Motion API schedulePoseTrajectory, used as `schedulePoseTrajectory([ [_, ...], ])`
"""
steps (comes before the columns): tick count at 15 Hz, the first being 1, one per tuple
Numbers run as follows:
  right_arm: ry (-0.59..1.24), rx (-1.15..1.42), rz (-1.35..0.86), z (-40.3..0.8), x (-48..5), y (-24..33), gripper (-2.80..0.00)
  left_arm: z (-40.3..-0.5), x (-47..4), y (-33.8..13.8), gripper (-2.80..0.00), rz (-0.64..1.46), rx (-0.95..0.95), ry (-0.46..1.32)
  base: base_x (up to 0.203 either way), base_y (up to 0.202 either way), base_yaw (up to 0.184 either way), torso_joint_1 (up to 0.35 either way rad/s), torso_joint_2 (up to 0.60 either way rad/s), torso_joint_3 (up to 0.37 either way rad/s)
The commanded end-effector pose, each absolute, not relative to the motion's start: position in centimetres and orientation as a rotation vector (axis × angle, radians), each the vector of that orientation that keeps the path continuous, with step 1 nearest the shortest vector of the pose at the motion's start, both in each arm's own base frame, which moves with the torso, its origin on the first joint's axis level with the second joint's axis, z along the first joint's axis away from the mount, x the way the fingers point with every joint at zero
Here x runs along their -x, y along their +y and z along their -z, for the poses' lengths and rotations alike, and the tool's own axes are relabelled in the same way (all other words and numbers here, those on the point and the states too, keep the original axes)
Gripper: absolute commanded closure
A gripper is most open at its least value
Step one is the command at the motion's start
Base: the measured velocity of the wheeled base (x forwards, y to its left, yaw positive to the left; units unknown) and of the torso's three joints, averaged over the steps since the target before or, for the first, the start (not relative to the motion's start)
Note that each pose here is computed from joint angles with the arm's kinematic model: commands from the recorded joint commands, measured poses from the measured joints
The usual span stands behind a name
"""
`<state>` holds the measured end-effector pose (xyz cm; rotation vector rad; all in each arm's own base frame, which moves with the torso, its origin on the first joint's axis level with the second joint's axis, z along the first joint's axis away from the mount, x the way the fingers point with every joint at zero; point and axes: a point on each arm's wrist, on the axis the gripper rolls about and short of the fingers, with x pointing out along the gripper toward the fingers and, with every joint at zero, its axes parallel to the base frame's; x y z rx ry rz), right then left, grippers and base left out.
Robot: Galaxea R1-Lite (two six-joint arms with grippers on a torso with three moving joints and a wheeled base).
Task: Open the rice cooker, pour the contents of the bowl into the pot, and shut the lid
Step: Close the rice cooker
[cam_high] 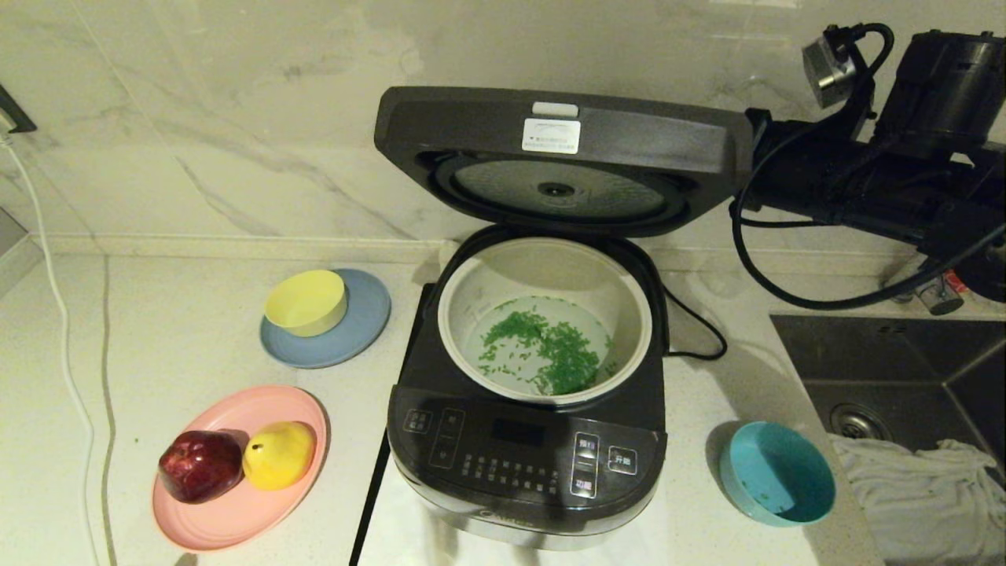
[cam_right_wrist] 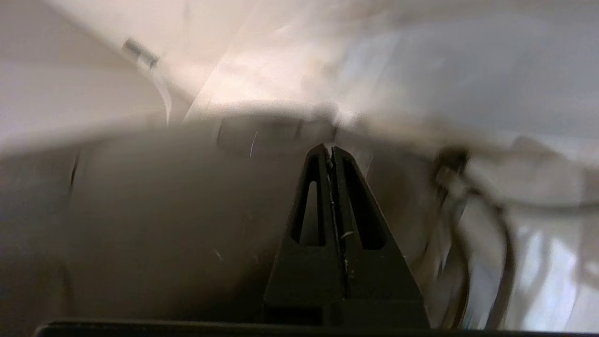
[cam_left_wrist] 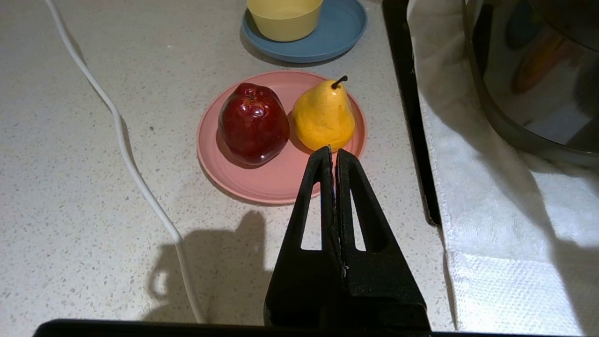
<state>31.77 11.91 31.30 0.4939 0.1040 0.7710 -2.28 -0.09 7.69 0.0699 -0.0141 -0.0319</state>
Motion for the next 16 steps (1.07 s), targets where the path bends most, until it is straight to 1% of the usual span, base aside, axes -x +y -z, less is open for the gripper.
schedulePoseTrajectory([
  [1, 0.124, -0.489, -0.824, -31.4, -28.6, 11.9, 0.00, -7.4, 2.2, -0.1, 0.00, 0.032, -0.070, -0.007, 0.000, 0.000, 0.000, 0.000, 0.00, 0.000],
  [4, 0.184, -0.485, -0.883, -30.8, -26.3, 13.2, 0.00, -7.4, 2.2, -0.1, 0.00, 0.032, -0.069, -0.007, 0.000, 0.000, 0.000, 0.000, 0.00, 0.000],
  [7, 0.192, -0.481, -0.906, -30.9, -25.8, 13.7, 0.00, -7.4, 2.2, -0.1, 0.00, 0.032, -0.071, -0.007, 0.000, 0.000, 0.000, 0.000, 0.00, 0.000],
  [9, 0.231, -0.480, -0.918, -30.3, -25.2, 14.1, 0.00, -7.4, 2.2, -0.1, 0.00, 0.032, -0.071, -0.007, 0.000, 0.000, 0.000, 0.000, 0.00, 0.000],
  [16, 0.462, -0.439, -0.965, -25.4, -22.8, 16.8, 0.00, -7.4, 2.2, -0.1, 0.00, 0.032, -0.070, -0.007, 0.000, 0.000, 0.000, 0.000, 0.00, 0.000],
])
